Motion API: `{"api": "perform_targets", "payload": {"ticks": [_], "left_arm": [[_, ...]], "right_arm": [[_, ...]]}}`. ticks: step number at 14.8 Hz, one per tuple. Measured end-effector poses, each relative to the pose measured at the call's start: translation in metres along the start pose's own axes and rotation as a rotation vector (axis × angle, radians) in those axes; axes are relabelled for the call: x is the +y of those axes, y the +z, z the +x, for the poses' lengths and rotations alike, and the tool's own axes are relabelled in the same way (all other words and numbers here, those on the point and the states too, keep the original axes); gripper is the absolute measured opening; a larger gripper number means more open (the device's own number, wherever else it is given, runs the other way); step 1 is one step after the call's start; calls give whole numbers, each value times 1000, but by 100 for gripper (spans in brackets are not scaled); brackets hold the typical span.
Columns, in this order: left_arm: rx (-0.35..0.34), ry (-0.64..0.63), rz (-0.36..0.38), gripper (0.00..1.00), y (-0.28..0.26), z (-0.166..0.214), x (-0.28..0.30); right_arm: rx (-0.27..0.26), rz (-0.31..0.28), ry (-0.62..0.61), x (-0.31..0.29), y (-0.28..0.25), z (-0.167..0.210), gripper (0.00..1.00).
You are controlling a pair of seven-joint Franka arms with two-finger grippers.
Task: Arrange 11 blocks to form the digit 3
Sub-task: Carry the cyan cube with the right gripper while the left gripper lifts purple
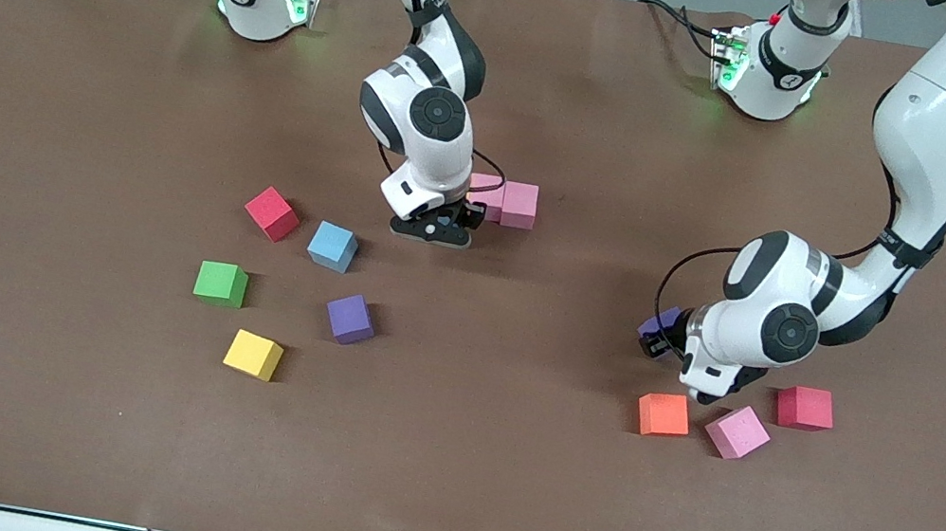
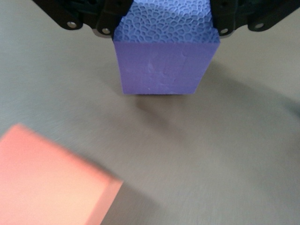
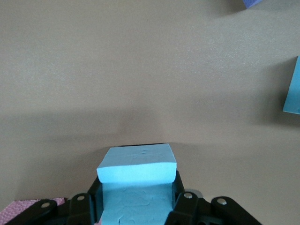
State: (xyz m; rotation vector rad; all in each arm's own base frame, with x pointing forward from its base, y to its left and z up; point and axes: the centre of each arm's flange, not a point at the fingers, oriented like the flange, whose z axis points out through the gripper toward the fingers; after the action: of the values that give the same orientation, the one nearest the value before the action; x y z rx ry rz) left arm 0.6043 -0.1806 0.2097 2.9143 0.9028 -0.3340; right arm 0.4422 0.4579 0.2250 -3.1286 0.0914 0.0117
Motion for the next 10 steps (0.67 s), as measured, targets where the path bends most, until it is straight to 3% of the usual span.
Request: {"api": "perform_targets", "payload": {"ticks": [3,10], "left_arm": [[27,9,-30,60,-30,1,13],[59,10,-18,60,-99,2,22]], "right_arm": [[-4,-4,-8,-3,4,-5,57],[-5,-4,-11,-4,10,-7,57]]}}
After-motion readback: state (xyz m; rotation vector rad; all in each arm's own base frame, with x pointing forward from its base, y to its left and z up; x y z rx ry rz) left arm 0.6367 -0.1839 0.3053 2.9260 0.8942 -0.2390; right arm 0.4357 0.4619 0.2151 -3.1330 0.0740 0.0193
